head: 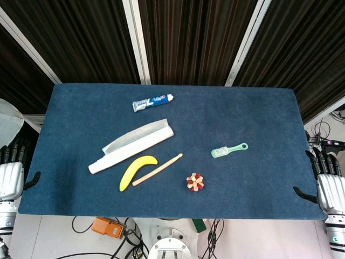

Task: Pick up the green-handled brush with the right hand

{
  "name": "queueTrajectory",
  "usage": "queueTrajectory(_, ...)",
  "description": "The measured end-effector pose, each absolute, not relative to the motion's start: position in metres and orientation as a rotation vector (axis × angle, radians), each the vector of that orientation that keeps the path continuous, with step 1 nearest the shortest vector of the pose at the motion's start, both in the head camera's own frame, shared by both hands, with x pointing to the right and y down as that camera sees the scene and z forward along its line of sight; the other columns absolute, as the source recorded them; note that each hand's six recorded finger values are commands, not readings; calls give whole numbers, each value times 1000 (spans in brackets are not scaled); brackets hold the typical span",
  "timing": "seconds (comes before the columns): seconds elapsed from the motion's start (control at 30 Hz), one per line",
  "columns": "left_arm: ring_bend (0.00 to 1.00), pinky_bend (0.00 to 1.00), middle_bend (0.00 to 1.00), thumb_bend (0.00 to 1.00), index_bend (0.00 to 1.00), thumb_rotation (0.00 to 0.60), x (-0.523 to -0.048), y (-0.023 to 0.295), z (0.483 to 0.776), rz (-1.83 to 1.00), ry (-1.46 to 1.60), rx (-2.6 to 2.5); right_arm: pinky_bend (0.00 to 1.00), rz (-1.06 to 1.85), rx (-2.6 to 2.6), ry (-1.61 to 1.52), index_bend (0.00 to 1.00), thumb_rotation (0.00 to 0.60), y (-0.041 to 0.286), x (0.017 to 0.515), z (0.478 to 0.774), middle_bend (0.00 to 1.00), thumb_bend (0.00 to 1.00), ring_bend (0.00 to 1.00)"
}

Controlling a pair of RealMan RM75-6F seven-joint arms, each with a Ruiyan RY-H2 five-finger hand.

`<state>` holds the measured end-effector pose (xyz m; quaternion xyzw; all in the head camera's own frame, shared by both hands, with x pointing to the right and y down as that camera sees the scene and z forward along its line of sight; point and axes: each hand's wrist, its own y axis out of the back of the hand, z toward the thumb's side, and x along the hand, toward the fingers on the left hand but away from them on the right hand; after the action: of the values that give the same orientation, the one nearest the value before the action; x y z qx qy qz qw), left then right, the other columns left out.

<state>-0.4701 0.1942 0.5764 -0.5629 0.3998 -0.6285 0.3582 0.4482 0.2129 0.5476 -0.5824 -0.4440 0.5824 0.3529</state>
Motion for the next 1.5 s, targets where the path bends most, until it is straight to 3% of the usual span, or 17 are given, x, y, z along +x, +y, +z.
queueTrajectory(0.37,0,47,0,248,0,600,-470,195,576,-1625,1056,-1456,0,1542,-1518,-1118,130,600,210,449,558,72,258,0)
queueTrajectory(0.6,0,47,0,248,0,600,-470,195,576,-1623,1065,-1464,0,1512,-1618,-1030,170,600,186,438,578,72,258,0)
queueTrajectory(0.73,0,47,0,248,0,600,-471,195,576,-1625,1074,-1463,0,1482,-1731,-931,237,600,156,423,601,74,280,0)
queueTrajectory(1.03,0,47,0,248,0,600,-475,193,575,-1635,1101,-1464,0,1445,-1866,-671,273,600,86,388,665,73,426,0)
queueTrajectory(1.23,0,47,0,248,0,600,-477,193,575,-1640,1105,-1460,0,1431,-1894,-562,320,600,69,358,700,74,449,0)
queueTrajectory(1.5,0,47,0,248,0,600,-478,194,575,-1650,1108,-1456,0,1442,-1907,-503,393,600,68,347,723,74,478,0)
